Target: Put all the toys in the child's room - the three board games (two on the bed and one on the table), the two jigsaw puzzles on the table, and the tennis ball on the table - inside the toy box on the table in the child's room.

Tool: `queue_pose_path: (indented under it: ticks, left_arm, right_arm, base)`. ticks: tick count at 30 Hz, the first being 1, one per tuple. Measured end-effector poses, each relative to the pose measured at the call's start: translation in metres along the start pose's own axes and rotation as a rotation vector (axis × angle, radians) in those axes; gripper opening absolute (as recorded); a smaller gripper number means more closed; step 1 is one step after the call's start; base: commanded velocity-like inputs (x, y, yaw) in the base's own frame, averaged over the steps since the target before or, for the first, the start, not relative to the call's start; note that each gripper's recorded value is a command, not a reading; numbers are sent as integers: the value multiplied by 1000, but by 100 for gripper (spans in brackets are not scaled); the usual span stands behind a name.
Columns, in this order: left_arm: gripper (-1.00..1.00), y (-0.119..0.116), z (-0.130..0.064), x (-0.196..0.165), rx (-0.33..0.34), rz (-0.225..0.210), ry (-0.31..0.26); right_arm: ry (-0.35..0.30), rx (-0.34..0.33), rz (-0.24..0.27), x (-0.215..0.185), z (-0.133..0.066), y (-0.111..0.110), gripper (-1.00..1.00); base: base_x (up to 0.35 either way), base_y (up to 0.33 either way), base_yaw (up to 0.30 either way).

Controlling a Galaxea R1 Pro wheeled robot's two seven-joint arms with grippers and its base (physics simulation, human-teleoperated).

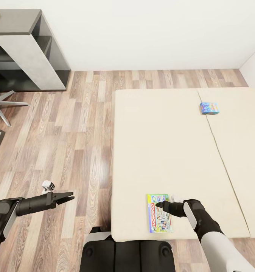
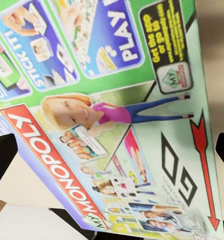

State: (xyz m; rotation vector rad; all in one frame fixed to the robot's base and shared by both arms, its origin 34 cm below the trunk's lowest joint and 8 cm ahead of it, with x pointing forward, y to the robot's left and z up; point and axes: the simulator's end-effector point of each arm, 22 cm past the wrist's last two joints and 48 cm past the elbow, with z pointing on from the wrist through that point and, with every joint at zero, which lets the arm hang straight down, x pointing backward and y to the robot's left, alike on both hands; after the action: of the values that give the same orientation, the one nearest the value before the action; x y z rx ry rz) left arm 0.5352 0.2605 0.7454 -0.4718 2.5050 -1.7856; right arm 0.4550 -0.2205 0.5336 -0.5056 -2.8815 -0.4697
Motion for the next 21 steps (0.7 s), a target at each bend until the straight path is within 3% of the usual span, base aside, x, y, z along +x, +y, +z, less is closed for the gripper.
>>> queue_pose_path:
  ticks: [11, 21]
  left_arm:
    - [100, 0, 0, 0, 0, -1, 0]
    - [100, 0, 0, 0, 0, -1, 0]
  right_arm:
    - [-1, 0, -2, 0, 0, 0, 100]
    - [-1, 1, -3, 0, 0, 0, 100]
  base:
    - [0, 7, 0]
    - [0, 99, 0]
